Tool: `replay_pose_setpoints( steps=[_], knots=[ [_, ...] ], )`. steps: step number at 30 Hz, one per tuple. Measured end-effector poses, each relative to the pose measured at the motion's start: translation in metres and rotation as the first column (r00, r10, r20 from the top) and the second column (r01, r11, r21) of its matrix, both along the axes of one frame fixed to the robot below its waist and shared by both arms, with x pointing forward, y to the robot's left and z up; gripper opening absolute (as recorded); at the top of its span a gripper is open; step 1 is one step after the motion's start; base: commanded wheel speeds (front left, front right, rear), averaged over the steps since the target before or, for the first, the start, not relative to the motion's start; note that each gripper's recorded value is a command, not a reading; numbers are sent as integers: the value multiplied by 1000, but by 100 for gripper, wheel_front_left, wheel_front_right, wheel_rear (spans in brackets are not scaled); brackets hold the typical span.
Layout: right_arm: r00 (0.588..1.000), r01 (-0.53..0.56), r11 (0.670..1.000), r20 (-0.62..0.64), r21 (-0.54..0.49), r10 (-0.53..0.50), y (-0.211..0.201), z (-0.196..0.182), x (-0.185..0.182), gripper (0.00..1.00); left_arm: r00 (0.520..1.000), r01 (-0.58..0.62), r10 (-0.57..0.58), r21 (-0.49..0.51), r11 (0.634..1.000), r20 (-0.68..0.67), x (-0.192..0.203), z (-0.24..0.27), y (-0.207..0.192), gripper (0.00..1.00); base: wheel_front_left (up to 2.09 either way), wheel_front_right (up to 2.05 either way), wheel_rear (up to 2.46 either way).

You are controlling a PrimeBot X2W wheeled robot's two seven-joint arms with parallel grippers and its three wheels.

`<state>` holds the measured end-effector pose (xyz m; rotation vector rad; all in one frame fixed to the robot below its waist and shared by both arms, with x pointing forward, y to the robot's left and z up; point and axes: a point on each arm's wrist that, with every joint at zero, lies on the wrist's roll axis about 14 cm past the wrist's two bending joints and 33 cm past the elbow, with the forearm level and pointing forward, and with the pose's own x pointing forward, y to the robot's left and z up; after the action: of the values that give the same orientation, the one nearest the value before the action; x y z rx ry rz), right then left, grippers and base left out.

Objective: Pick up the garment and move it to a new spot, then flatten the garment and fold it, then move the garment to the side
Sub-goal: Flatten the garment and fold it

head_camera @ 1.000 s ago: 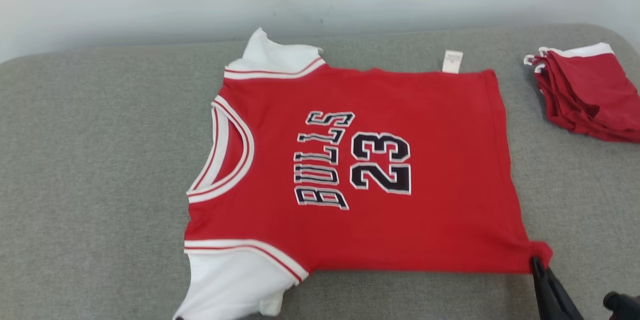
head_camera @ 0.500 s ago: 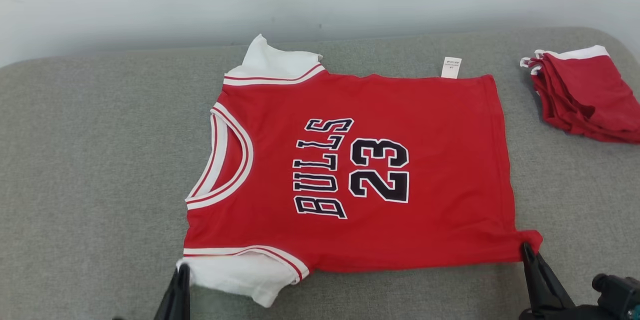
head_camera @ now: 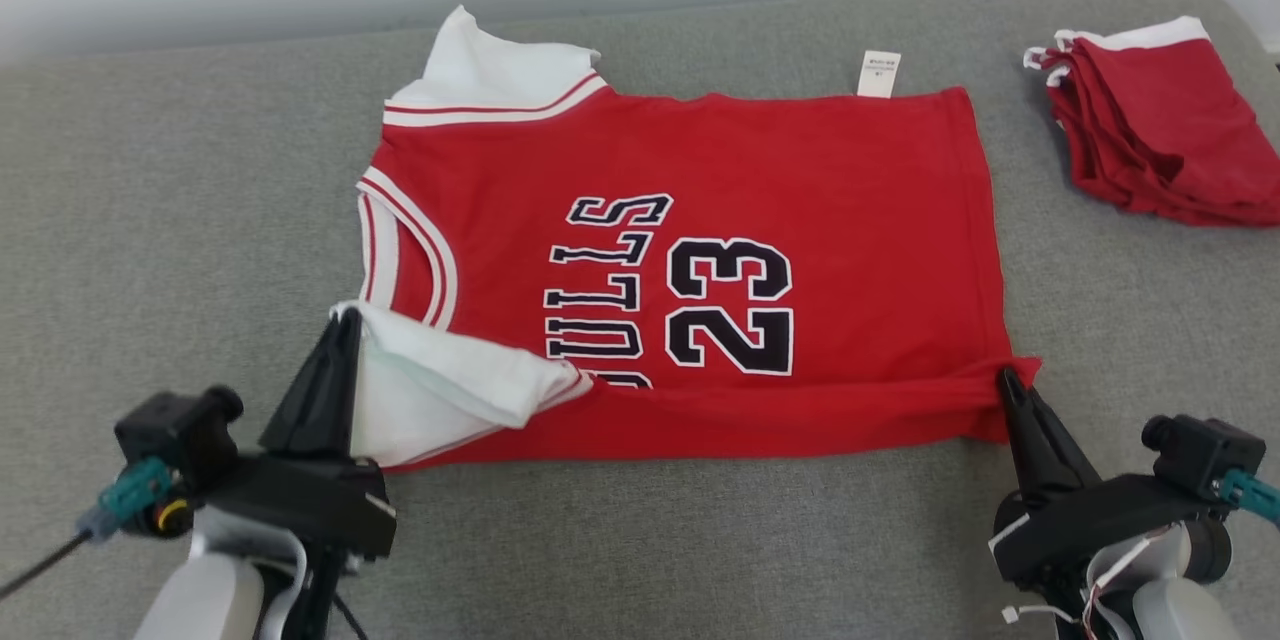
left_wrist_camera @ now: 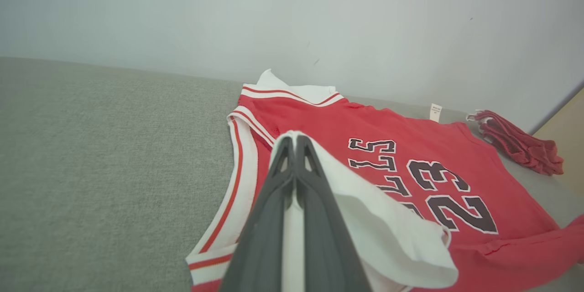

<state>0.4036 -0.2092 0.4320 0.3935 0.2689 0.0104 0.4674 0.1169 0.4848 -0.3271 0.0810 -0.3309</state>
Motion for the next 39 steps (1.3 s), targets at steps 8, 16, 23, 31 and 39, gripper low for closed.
replay_pose_setpoints(
  steps=[8,16,23,31,39],
  knots=[
    [999,46,999,-14,-13,-46,-18,-7,14,0,999,29,-28,36,999,-26,39,-17,-11,0,0,0,0],
    [999,48,997,7,-63,-48,-25,-8,13,100,999,22,-20,61,998,-34,45,-27,-10,100,0,0,0],
    [999,41,994,21,-97,-39,-29,-8,2,100,999,-35,37,50,998,-30,31,-25,10,100,0,0,0],
    [1000,-9,991,-8,-137,8,-17,-18,-7,100,990,-18,29,74,997,-141,-17,-64,15,100,0,0,0],
    [997,-42,988,-69,-148,32,-9,-35,-3,100,981,-20,34,75,997,-190,-22,-81,14,100,0,0,0]
  ],
)
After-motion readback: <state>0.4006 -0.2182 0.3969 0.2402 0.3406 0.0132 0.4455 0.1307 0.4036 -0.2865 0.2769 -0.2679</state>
